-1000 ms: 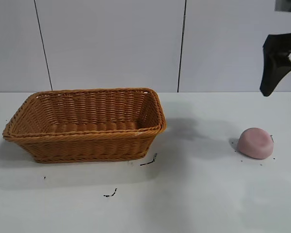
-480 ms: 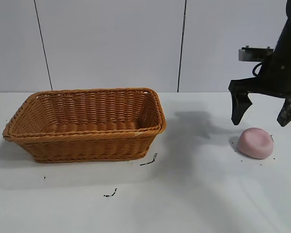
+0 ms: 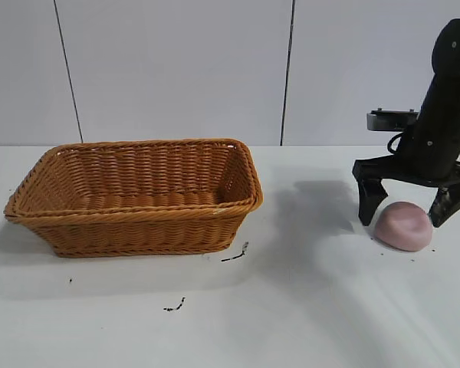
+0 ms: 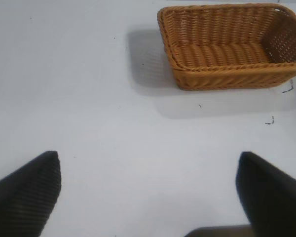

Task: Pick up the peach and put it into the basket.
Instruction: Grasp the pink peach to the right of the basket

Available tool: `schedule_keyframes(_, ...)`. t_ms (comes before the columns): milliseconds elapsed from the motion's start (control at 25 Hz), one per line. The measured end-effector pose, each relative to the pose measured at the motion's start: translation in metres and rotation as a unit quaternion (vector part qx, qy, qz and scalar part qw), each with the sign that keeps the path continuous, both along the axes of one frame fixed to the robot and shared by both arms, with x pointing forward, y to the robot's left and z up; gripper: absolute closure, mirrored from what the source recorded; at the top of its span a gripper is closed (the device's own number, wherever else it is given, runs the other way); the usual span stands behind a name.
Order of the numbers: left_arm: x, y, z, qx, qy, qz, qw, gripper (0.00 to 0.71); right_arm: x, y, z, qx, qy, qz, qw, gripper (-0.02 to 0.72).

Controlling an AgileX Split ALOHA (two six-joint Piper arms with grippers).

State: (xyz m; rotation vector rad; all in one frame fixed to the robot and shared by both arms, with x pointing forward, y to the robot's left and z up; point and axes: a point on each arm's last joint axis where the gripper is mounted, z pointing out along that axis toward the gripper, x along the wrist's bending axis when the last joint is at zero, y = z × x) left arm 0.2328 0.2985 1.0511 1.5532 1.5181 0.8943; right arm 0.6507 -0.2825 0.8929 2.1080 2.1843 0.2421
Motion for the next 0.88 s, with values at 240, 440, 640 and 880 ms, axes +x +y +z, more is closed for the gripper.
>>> schedule_keyframes(240,0.0000,0.0000,0.0000,0.000,0.000,0.000,1.000,0.017,0.0006,0.0000,0.0003,0.000,-0.003,0.000,1.000,0.008)
schedule_keyframes(440,0.0000,0.0000,0.0000,0.000,0.000,0.000,1.000,0.017,0.0006,0.0000,0.0001,0.000,-0.003,0.000,1.000,0.008)
schedule_keyframes(640,0.0000,0.0000,0.0000,0.000,0.000,0.000,1.000,0.017,-0.0004,0.0001,-0.0001,0.000,0.003,0.000,1.000,0.008)
schedule_keyframes(880,0.0000,0.0000,0.0000,0.000,0.000,0.000,1.000,0.017,-0.0034,0.0001,-0.0005,0.001,0.020,0.001,1.000,0.147)
